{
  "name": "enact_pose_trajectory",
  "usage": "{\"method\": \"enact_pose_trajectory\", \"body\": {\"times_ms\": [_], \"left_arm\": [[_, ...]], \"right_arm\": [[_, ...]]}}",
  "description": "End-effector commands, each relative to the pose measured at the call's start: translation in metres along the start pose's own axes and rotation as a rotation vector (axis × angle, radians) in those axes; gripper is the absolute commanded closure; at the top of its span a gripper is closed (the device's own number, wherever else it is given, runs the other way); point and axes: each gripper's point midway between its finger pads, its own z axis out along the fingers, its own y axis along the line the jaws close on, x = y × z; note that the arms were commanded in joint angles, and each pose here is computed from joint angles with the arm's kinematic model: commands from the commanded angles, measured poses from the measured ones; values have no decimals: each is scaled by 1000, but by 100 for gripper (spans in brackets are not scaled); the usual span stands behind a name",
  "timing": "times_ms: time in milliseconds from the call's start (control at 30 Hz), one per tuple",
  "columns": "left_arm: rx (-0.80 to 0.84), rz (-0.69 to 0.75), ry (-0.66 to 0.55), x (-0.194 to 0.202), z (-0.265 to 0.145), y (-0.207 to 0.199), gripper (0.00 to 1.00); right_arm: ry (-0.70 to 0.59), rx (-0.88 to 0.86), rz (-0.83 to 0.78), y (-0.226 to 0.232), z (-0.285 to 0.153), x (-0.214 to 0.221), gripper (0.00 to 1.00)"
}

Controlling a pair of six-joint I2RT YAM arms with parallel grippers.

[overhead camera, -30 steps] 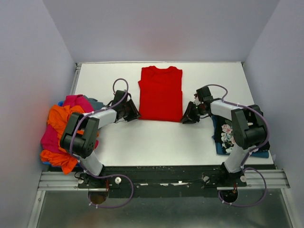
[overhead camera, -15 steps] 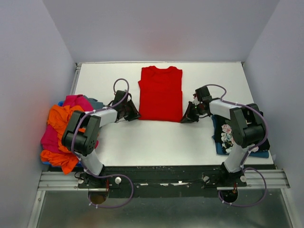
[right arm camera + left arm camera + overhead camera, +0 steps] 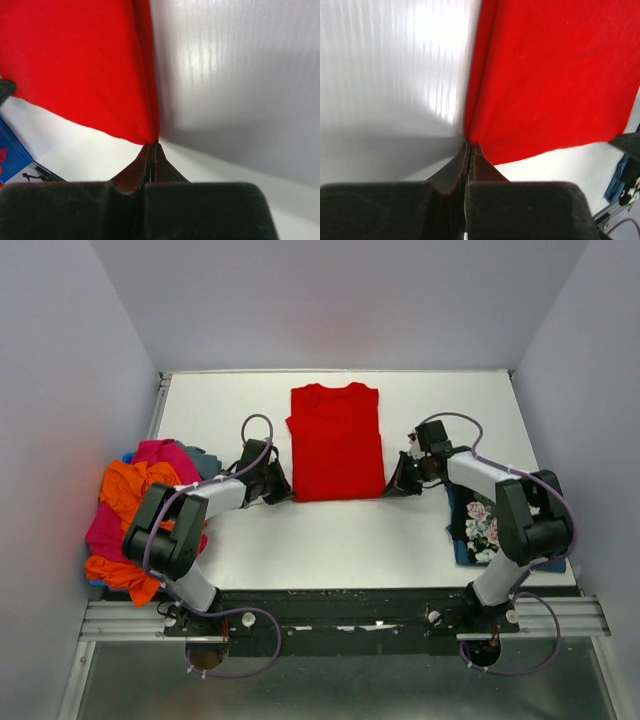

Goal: Fold and stack the t-shirts
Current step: Grab one side of the 2/3 rectangular tshirt with both arms, then fold the long partially folded tshirt into a neat square

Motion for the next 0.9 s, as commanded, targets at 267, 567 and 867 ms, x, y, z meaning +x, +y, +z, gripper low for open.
{"method": "enact_pose_trajectory", "body": {"times_ms": [267, 567, 867], "left_arm": [[1, 69, 84, 69, -84, -2, 100], [104, 85, 4, 40, -123, -46, 100], [120, 40, -230, -92, -98, -83, 100]], "right_arm": [[-52, -76, -101, 15, -88, 63, 99], [-203, -65, -145, 43, -133, 26, 99], [-252, -51, -66, 74, -115, -86, 99]]}}
